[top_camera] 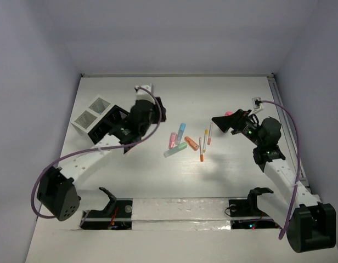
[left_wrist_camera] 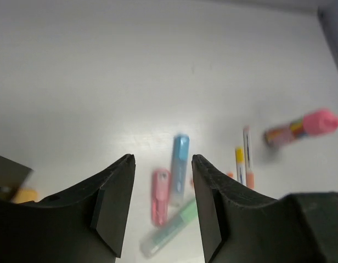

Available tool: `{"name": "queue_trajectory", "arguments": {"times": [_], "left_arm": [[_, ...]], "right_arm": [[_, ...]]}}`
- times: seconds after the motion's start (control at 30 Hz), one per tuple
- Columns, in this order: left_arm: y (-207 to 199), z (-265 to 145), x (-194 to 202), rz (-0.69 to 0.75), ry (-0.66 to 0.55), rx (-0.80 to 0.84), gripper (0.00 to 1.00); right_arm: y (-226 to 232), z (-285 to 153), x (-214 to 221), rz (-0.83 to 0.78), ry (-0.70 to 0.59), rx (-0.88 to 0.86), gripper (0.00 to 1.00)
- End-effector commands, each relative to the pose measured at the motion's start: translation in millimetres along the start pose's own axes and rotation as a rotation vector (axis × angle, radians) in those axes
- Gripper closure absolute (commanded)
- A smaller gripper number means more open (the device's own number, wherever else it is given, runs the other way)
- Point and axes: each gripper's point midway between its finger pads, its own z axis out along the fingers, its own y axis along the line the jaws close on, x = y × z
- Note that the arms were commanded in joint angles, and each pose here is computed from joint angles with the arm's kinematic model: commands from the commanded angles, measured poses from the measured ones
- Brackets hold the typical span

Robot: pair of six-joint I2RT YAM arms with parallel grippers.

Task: Sort the stationery into containers
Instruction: Pick up the stationery from the center of the board.

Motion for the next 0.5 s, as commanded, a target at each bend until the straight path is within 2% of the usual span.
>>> {"name": "queue_trajectory", "arguments": {"times": [0.0,0.17,0.3,0.47], "left_arm": [[-19,10,80,-0.007,0.142,0.045,0.57],[-18,29,156,0.074,0.281,0.013,0.57],[-23,32,187,0.133,0.335,0.018,0.58],[-28,38,206,0.156,0.363,0.028,0.58]], "right_arm": [[9,3,-15,-0.055,-0.038,-0.016,0.0],[5,7,-11,-0.05,-0.023,-0.008,0.0],[2,9,-10,-0.046,-0.02,-0.002,0.0],[-1,12,-7,-0.051,-0.015,0.012,0.0]]}}
